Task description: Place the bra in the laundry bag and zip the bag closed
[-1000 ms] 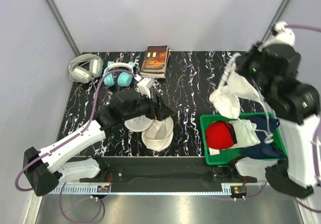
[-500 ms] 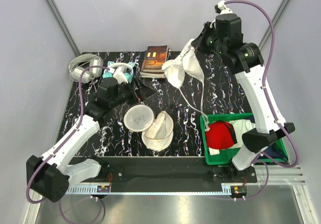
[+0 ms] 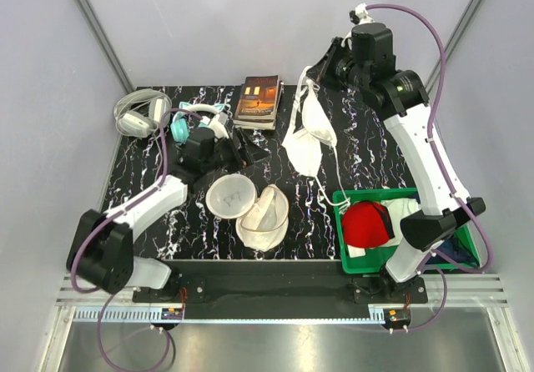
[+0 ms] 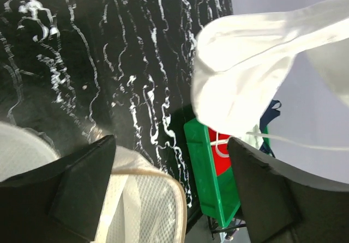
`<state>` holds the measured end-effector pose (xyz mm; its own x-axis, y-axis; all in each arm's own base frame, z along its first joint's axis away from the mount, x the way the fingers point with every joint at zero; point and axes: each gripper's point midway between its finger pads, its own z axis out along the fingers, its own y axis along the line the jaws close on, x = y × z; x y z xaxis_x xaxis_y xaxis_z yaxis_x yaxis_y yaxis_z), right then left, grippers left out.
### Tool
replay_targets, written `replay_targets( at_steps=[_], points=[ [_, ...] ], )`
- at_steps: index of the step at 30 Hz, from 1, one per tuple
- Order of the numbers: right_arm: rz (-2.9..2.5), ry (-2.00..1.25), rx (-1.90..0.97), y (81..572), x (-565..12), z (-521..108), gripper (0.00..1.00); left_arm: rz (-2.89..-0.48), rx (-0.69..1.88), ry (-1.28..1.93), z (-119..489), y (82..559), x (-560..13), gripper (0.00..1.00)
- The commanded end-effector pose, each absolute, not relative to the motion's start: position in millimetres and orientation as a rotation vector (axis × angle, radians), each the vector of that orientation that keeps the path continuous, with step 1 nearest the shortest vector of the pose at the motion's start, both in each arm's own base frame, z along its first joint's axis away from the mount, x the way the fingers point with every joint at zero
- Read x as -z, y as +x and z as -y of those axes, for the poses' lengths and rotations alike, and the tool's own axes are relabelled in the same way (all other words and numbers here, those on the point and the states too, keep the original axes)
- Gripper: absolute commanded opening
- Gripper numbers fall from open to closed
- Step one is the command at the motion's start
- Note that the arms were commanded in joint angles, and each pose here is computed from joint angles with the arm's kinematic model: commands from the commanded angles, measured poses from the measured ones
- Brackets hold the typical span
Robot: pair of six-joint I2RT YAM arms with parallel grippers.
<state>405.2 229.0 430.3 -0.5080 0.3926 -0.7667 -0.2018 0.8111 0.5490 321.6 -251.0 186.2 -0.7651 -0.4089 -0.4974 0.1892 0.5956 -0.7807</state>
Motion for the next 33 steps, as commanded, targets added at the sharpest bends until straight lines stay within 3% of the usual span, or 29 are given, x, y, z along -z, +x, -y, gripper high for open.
replay_targets(
  at_steps=[1, 3, 16, 33],
  points=[
    [-1.969, 0.144, -0.811, 402.9, -428.2, -234.6, 0.0, -2.004, 1.313, -0.071, 271.5, 334.3, -207.8, 0.81],
    [-1.972, 0.149, -0.843, 403.6, -424.8, -238.5, 0.0, -2.015, 1.326, -0.074, 275.8, 338.6, -197.9, 0.74],
    [-2.124, 0.267, -0.868, 431.8, -324.2, -214.6, 0.0, -2.124, 1.243, -0.175, 277.5, 355.9, -153.7, 0.74],
    [-2.233, 0.371, -0.744, 486.3, -233.7, -188.7, 0.0, -2.251, 1.164, -0.145, 296.0, 398.2, -117.0, 0.81]
  ],
)
